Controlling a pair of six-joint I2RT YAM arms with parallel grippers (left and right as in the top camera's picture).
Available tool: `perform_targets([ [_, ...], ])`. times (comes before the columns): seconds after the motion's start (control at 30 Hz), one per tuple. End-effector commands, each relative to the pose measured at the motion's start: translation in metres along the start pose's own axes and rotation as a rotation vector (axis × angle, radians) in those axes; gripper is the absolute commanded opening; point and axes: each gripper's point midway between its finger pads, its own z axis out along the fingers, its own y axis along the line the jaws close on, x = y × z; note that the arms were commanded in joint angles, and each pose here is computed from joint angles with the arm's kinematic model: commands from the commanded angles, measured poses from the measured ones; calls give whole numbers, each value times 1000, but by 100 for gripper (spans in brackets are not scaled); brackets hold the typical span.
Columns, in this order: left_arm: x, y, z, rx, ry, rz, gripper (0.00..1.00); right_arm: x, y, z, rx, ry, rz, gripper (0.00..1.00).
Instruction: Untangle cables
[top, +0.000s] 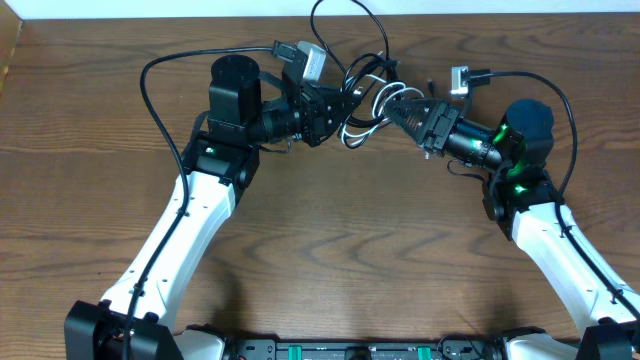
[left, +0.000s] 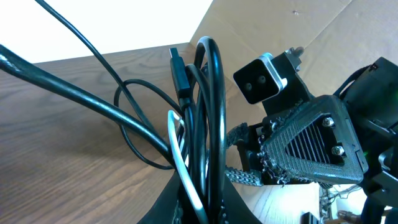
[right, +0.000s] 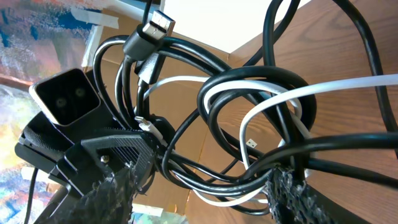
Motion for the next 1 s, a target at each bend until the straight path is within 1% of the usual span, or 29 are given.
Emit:
perform_targets([
  [0.0, 3, -9, 2, 46, 13, 42, 8, -5, 9, 0, -10, -20, -44, 65],
  [0.23, 15, -31, 16, 99, 46, 110, 8, -7, 9, 0, -7, -31, -47, 59],
  [0.4, 19, -41, 22, 126, 60, 115, 8, -14, 6, -1, 13, -72, -48, 59],
  [0.53, 19, -41, 22, 127, 60, 115, 8, -18, 4, -1, 28, -98, -92, 56],
  [0.63, 20, -41, 22, 127, 61, 110, 8, -21, 3, -1, 36, -113, -94, 50],
  [0.7, 19, -41, 22, 127, 62, 102, 8, -22, 2, -1, 39, -120, -94, 42],
  [0.77, 19, -42, 22, 128, 61, 85, 8, -23, 2, -1, 40, -122, -94, 38],
  [0.8, 19, -42, 22, 128, 62, 75, 8, -23, 2, -1, 40, -122, -94, 37],
  [0.83, 19, -43, 22, 135, 64, 71, 8, -23, 2, -2, 41, -123, -93, 38],
  [0.97, 20, -57, 19, 215, 74, 88, 8, -27, 0, -2, 54, -147, -92, 38],
])
